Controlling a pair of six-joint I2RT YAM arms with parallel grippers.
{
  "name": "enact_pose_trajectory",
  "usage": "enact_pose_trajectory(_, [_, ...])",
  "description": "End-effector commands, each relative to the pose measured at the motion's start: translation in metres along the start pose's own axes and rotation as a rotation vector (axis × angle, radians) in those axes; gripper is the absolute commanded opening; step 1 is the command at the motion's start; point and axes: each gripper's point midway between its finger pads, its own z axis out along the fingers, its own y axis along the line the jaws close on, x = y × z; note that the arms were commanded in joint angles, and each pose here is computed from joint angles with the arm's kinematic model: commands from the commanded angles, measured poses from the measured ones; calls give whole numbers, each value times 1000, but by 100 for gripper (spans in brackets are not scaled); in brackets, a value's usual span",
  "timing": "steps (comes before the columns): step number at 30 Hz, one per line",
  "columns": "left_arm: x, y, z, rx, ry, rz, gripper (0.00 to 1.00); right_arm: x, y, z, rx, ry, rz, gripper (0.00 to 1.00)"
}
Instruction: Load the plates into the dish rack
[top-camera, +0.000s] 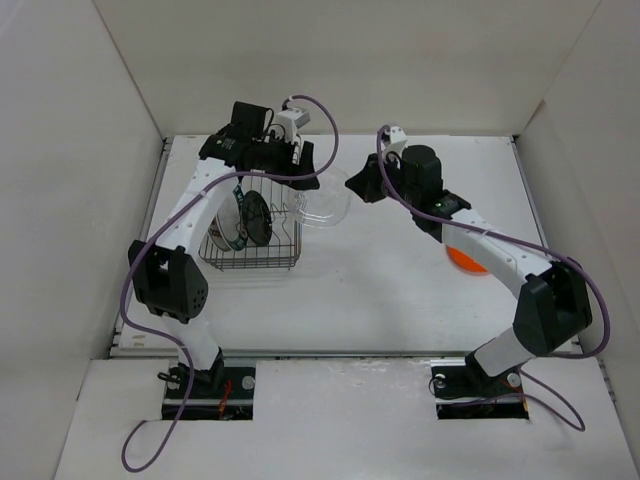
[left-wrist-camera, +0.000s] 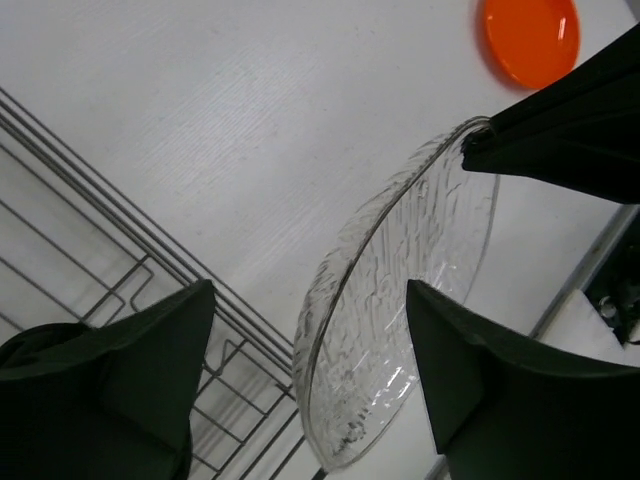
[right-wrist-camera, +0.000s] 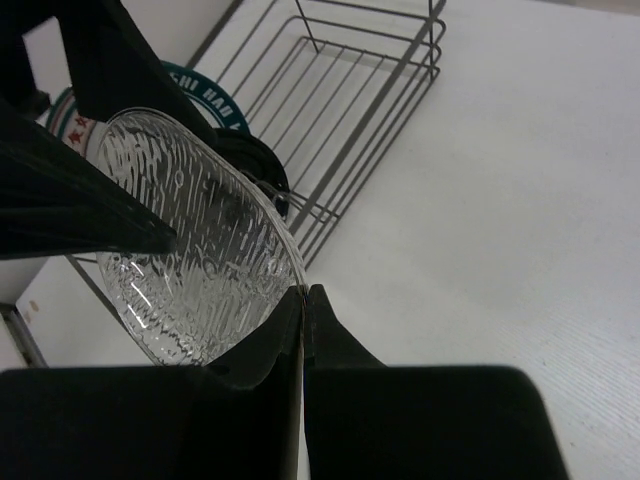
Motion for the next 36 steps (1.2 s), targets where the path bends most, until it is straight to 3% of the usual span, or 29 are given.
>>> enact_pose_trajectory(1, [-7,-24,-5,107,-19,48,72,-57,27,-4,-100,-169,-10,0])
enact_pose_trajectory(3, [-1,-24,-5,108,-8,51,49,-59,27,-1,-106,-181,-3,0])
enact_pose_trajectory(6, [1,-23,-6,99,-6,50,0,-60,34,4,-126,-175,-7,0])
enact_pose_trajectory(7, [-1,-25,-12,84,-18,58,0,-58,38,4,-135,-172,-8,12])
enact_pose_trajectory(8, [-4,-26,-17,70,-29,58,0,-59,36,5,-123,-176,-7,42])
enact_pose_trajectory(9, [-4,-26,-21,48,-39,38,0,-60,34,5,-114,-180,-6,80])
enact_pose_trajectory(10, [-12,-17,-33,-52,-83,39,0,-53,35,7,-105,-170,-2,100])
enact_pose_trajectory(13, [-22,8,-57,-281,-148,-43,0,-50,19,-6,26,-169,19,100])
enact_pose_trajectory(14, [-20,32,-78,-466,-165,-77,0,-49,10,-9,80,-163,18,100])
enact_pose_trajectory(17, [-3,62,-110,-718,-142,-139,0,-40,-14,-23,261,-117,34,100])
enact_pose_trajectory(21, [23,83,-127,-886,-127,-174,0,-31,-26,-41,380,-77,22,100])
enact_pose_trajectory(25, [25,95,-136,-951,-139,-198,0,-27,-26,-50,421,-61,5,100])
enact_pose_trajectory(36, [31,122,-106,-974,-106,-199,0,-7,-47,-82,507,-23,-10,100])
